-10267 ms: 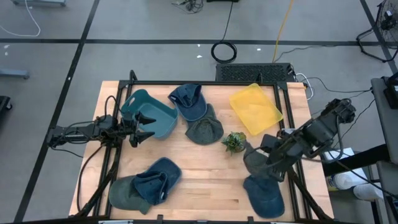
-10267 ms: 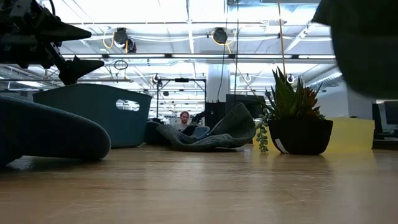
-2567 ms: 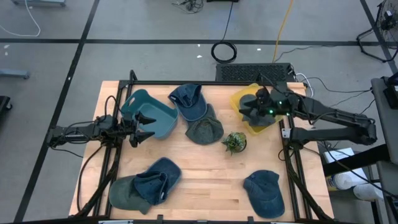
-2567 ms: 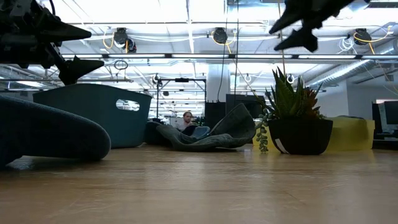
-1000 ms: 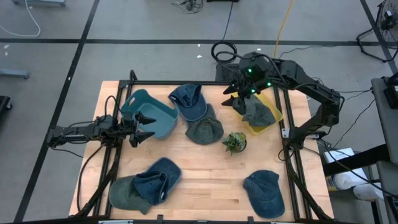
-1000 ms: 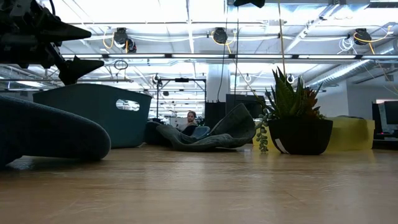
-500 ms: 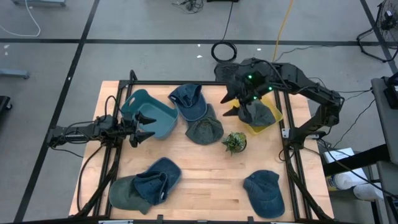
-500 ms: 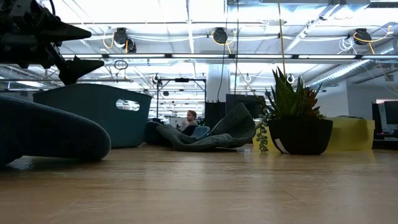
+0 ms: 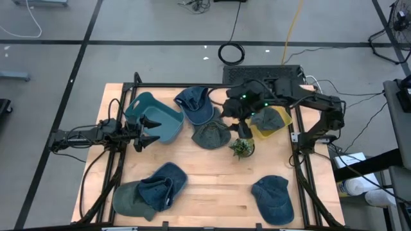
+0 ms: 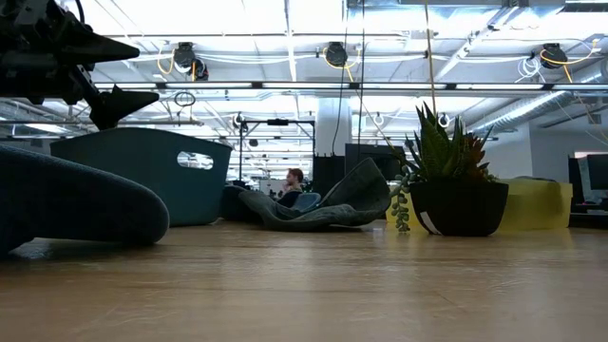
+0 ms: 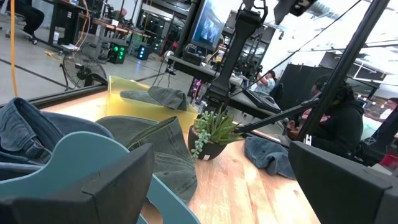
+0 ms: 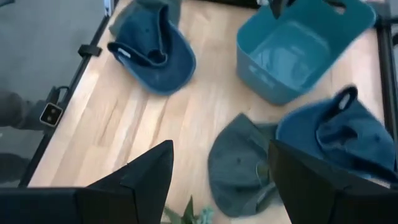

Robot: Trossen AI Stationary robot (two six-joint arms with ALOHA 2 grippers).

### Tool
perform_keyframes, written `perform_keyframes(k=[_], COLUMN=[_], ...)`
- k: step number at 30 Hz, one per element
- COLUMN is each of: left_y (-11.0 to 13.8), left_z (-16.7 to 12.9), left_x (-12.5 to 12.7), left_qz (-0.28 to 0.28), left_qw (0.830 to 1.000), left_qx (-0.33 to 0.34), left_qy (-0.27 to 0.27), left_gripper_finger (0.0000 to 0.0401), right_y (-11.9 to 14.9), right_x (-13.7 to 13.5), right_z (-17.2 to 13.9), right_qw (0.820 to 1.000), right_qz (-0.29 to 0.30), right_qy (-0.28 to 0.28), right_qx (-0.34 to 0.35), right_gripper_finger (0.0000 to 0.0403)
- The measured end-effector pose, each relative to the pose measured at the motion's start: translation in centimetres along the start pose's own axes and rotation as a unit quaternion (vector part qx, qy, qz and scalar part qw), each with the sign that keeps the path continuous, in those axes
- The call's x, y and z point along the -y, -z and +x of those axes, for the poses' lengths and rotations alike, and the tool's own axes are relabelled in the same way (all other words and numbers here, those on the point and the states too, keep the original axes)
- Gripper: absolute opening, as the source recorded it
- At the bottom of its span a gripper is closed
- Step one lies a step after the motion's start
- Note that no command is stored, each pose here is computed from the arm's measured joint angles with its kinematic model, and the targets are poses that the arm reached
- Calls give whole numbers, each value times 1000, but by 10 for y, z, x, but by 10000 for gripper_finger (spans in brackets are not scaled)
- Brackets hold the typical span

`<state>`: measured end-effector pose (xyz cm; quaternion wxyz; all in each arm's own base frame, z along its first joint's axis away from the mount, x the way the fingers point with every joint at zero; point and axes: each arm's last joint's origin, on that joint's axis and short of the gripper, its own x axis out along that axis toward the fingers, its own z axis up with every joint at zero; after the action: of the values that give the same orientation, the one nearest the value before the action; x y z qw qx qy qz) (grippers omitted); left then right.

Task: Pick & Place hat
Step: Put the bottom gray cap into the yellow bin

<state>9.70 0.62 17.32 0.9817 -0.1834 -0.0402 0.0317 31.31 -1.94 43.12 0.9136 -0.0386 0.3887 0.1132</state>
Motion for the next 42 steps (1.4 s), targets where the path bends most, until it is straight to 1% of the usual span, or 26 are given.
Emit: perform_keyframes(k=[4, 12, 19, 22, 27, 33, 38, 42], left_y=[0, 0, 0, 0, 0, 0, 0, 0], left_z=[0, 0, 0, 0, 0, 0, 0, 0], left_x=[0, 0, 0, 0, 0, 0, 0, 0], left_qz=[0, 0, 0, 0, 0, 0, 0, 0], left_qw=[1000, 1000, 1000, 1000, 1000, 1000, 1000, 1000], left_qx=[0, 0, 0, 0, 0, 0, 0, 0], left_qy=[0, 0, 0, 0, 0, 0, 0, 0], left_gripper_finger=[379, 379, 379, 379, 379, 379, 379, 379], right_y=[-1, -5, -8, -10, -16, -27, -37, -47], right_x=[-4, -2, 3, 4, 5, 7, 9, 10], right_z=[10, 33, 58, 60, 59, 55, 54, 50], right_qw=[1000, 1000, 999, 1000, 1000, 997, 992, 984], right_qz=[-5, -9, 14, 15, 10, 12, 20, 25], right_qy=[-8, -15, -17, -15, -7, 3, 9, 14], right_qx=[-10, -23, -28, -19, 14, 72, 121, 175], right_gripper_finger=[247, 247, 247, 247, 247, 247, 247, 247])
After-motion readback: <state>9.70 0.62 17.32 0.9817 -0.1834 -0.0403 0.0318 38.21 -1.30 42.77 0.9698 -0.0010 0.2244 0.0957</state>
